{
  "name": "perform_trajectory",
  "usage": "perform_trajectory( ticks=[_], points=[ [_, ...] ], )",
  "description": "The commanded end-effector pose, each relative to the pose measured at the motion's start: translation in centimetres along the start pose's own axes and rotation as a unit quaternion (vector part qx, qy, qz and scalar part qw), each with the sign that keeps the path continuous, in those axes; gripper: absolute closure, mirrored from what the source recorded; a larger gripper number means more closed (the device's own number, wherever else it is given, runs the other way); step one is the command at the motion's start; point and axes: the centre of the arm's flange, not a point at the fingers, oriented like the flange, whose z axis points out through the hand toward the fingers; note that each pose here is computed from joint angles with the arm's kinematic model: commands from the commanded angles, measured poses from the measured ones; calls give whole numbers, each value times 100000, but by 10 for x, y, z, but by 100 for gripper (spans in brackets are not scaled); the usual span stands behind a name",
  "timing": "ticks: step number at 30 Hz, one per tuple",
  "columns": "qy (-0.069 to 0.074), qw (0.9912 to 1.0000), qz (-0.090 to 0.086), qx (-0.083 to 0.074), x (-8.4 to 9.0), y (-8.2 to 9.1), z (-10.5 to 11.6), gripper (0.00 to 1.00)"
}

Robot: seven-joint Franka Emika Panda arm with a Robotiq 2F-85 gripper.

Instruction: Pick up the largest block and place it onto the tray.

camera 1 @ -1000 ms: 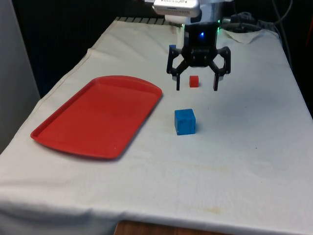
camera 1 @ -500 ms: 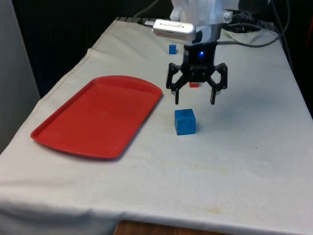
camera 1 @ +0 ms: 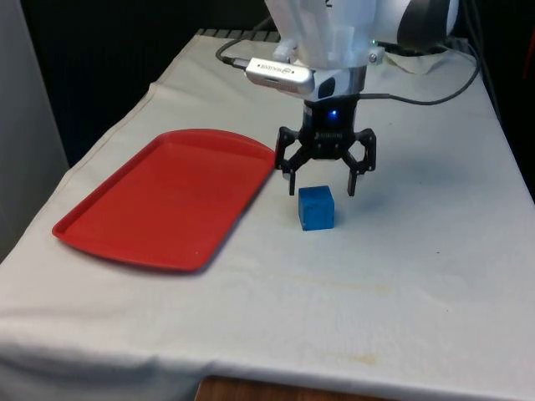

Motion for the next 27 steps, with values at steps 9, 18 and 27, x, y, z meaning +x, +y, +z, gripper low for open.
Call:
perform_trajectory(
  ticks=[9, 18, 27],
  points=[
    [492, 99996, -641, -273, 5, -4, 10, 0],
    [-195, 99996, -880, 25, 4, -6, 23, 0],
    [-738, 99993, -867, -412, 2, -5, 23, 22]
  ],
)
